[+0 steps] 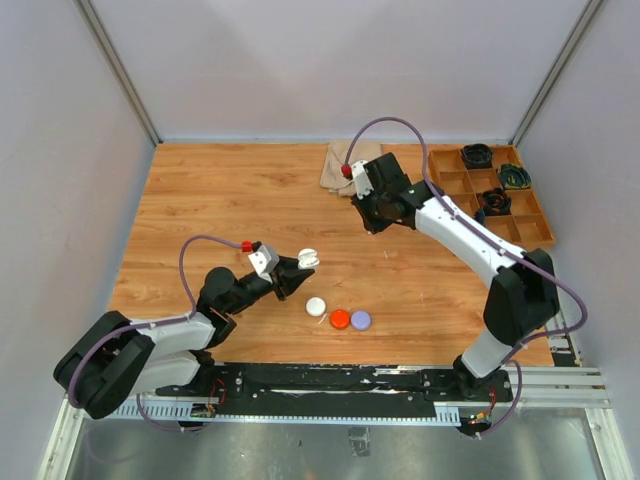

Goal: Insert the wireless bluetooth earbuds into the charging case
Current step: Pick up the earbud from the center of the board, then place the earbud in the charging case.

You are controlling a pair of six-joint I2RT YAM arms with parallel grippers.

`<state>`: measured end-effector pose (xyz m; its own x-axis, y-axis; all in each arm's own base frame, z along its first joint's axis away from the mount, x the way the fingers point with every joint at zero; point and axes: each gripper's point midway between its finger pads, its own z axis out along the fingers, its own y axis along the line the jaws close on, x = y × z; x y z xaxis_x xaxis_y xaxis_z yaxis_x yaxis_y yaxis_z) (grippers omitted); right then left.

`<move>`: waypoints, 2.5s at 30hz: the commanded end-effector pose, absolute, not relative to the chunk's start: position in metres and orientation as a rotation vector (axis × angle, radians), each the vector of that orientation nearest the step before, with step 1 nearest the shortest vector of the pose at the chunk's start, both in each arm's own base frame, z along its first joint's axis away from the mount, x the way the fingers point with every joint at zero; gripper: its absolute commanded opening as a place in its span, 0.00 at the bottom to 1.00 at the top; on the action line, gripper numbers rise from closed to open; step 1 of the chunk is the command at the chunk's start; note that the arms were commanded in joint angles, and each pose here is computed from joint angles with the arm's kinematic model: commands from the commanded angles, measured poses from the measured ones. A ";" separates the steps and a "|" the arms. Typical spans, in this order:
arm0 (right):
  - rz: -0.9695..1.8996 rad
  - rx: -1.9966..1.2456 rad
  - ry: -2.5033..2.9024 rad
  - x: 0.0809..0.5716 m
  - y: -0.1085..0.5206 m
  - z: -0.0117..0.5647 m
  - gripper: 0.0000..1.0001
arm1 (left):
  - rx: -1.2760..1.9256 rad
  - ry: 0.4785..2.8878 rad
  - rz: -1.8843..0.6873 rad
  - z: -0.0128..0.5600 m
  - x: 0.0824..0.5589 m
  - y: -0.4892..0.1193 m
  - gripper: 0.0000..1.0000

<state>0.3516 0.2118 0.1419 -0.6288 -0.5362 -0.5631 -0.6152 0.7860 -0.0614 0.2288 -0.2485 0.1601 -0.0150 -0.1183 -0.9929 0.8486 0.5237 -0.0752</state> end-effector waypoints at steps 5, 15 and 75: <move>0.270 -0.929 2.040 0.321 0.257 0.211 0.07 | 0.750 1.189 -0.796 0.192 0.227 -0.245 0.00; 0.392 -1.061 1.662 0.261 0.292 0.272 0.06 | 0.819 1.090 -0.777 0.208 0.220 -0.248 0.00; 0.567 -1.258 1.333 0.194 0.359 0.252 0.15 | 0.694 1.065 -0.959 0.243 0.211 -0.253 0.00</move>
<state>0.1988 0.3562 0.2553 0.2137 -0.3232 -0.9219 -0.8885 0.3279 -0.3210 0.2060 -0.2546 0.2150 0.1212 -0.2444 -0.9621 0.9073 0.4204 0.0075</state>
